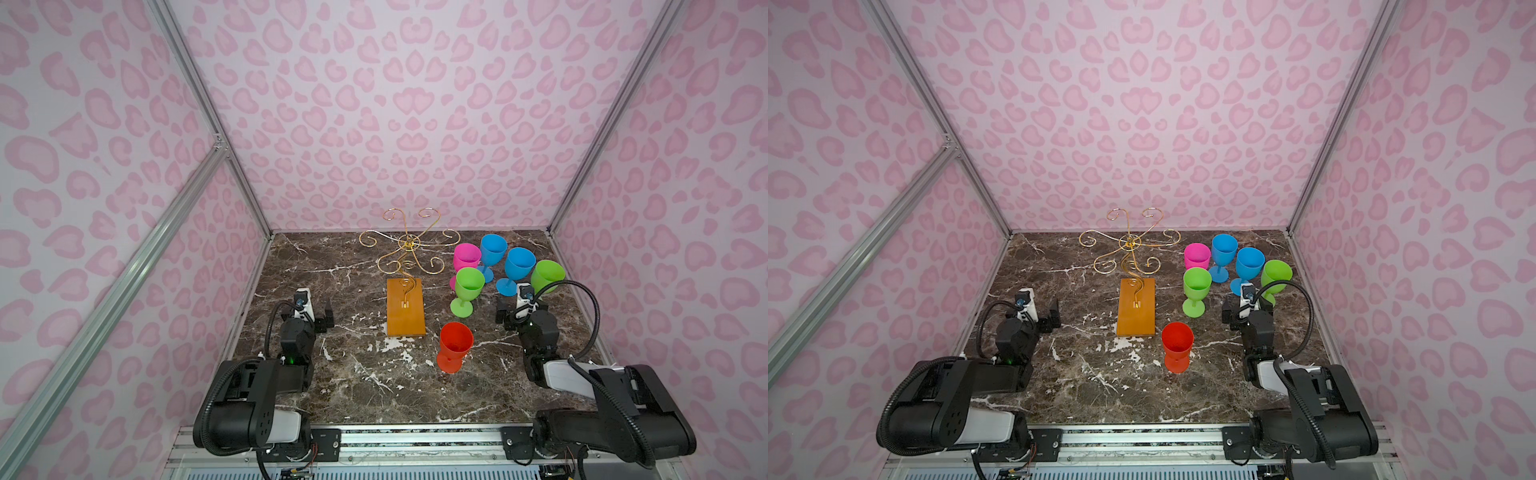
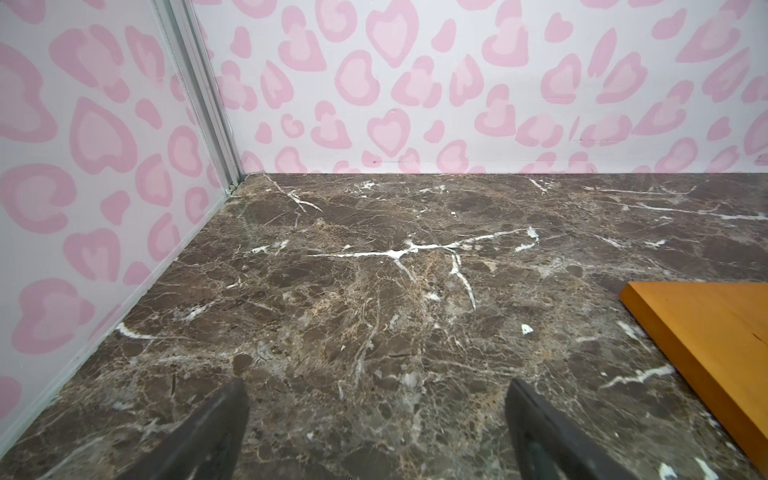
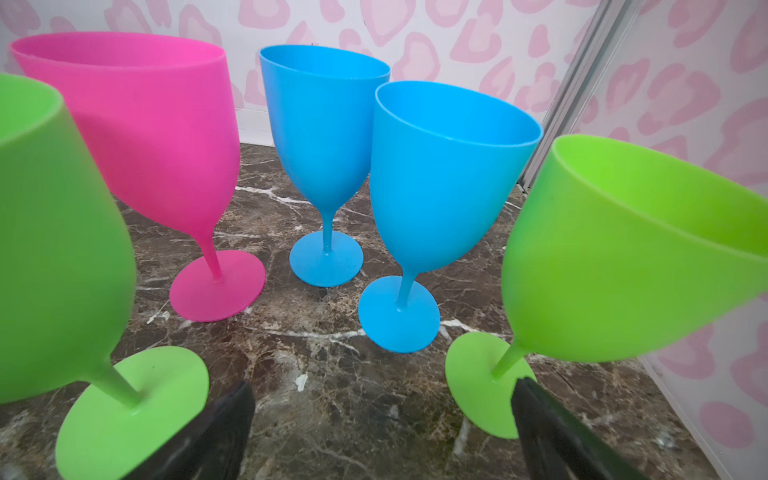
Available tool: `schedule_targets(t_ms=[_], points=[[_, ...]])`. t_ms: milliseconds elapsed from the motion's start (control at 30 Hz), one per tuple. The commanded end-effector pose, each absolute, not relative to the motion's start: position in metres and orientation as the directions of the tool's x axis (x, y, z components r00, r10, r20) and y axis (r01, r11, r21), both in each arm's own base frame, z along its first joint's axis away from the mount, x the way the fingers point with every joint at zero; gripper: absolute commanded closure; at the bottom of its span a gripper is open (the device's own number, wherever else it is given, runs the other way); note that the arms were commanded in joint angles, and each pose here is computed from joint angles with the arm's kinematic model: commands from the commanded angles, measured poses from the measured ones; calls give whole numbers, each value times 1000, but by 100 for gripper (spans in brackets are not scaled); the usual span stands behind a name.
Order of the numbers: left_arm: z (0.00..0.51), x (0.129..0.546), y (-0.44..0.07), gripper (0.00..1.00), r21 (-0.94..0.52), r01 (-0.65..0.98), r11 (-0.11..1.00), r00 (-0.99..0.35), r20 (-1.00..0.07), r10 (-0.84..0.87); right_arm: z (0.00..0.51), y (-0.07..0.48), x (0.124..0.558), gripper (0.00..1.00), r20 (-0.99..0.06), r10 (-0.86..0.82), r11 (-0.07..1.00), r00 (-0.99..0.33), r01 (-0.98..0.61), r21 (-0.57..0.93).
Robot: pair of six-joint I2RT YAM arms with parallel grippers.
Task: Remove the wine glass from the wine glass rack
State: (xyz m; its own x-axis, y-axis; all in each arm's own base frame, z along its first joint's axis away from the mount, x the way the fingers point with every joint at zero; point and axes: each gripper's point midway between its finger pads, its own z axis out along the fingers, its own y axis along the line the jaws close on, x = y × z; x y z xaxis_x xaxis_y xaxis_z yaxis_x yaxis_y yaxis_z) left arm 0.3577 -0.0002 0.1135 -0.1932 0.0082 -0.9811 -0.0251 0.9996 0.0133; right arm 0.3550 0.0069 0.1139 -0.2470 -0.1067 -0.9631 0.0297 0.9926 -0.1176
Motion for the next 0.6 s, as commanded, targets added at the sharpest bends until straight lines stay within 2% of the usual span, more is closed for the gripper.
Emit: schedule_targets(t_ms=[0, 133, 333, 400, 467, 567], points=[[125, 369, 0, 3, 23, -23, 999, -169, -986, 19, 131, 9, 358, 2, -980, -109, 993, -164, 24, -115], [123, 372, -10, 3, 36, 43, 998, -182, -982, 43, 129, 9, 358, 2, -980, -104, 994, -167, 22, -109], [122, 375, -7, 3, 32, 22, 999, -197, -980, 36, 127, 7, 356, 2, -982, -97, 994, -161, 34, -103], [120, 378, 0, 3, 28, -26, 999, -212, -977, 22, 127, 7, 356, 2, -982, -98, 994, -162, 32, -104], [121, 380, 17, 3, 22, -143, 990, -218, -976, -10, 127, 7, 356, 2, -982, -97, 994, -163, 32, -104], [121, 380, 19, 3, 23, -158, 987, -217, -976, -12, 127, 7, 356, 2, -981, -98, 994, -164, 34, -105]])
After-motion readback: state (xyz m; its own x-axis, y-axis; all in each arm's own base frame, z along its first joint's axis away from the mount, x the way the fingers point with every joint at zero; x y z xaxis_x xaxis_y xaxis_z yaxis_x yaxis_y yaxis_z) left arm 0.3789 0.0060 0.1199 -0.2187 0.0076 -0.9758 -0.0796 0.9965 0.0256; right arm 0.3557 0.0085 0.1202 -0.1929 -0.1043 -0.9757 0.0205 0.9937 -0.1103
